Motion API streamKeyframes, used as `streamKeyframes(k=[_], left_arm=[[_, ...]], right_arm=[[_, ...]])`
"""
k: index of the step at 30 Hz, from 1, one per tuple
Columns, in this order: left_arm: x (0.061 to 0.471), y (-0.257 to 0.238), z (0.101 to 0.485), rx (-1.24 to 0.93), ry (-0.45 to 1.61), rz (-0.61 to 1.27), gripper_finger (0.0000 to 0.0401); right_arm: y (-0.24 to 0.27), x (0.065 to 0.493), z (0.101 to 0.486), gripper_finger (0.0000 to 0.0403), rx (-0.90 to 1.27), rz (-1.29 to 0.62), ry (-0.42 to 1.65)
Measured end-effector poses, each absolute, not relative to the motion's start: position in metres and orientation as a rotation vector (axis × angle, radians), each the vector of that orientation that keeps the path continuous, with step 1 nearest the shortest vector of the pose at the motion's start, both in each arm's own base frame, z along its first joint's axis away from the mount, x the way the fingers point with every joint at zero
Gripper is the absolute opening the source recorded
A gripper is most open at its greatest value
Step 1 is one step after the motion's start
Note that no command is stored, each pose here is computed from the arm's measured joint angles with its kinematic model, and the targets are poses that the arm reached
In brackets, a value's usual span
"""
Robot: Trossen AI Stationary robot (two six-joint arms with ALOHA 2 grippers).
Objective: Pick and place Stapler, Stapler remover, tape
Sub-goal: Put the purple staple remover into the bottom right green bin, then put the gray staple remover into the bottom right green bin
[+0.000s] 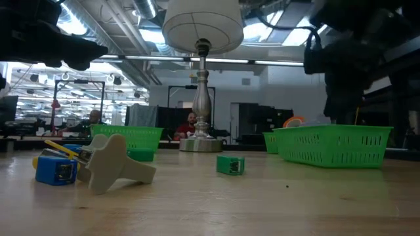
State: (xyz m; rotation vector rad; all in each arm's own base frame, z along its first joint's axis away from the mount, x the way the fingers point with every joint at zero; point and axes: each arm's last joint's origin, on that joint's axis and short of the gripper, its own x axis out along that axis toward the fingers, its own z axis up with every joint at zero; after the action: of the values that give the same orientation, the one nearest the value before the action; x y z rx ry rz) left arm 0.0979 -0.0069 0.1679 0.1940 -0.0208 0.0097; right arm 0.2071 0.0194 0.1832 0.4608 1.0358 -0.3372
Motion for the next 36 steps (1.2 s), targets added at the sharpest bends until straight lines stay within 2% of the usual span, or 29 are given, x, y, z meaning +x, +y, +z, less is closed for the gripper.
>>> streamKeyframes(k=[4,12,19,29,36], left_arm=[[0.098,-0.007,0.168,0.194,-0.021,0.009,0.0157],[0.098,-0.007,0.168,0.194,-0.021,0.009,0.0157],[0.098,-0.007,0.168,0.194,-0.021,0.009,0.0157],[0.098,-0.007,0.168,0.194,-0.021,0.01,0.0157],[0.098,-0.007,0.168,0.194,-0.021,0.01,0.0157]], right_arm=[[0.012,0.205,0.179,0.0041,0.498,-0.428,0.962],[0.01,0.207,0.18,0.0059,0.527,-0.424,0.944],[0.01,0.207,0.18,0.0122,0.601,-0.459,0.929],[0.012,0.21,0.186,0.023,0.627,-0.404,0.975],[0.013,0.231,0.214,0.0251,0.547,-0.391,1.036]])
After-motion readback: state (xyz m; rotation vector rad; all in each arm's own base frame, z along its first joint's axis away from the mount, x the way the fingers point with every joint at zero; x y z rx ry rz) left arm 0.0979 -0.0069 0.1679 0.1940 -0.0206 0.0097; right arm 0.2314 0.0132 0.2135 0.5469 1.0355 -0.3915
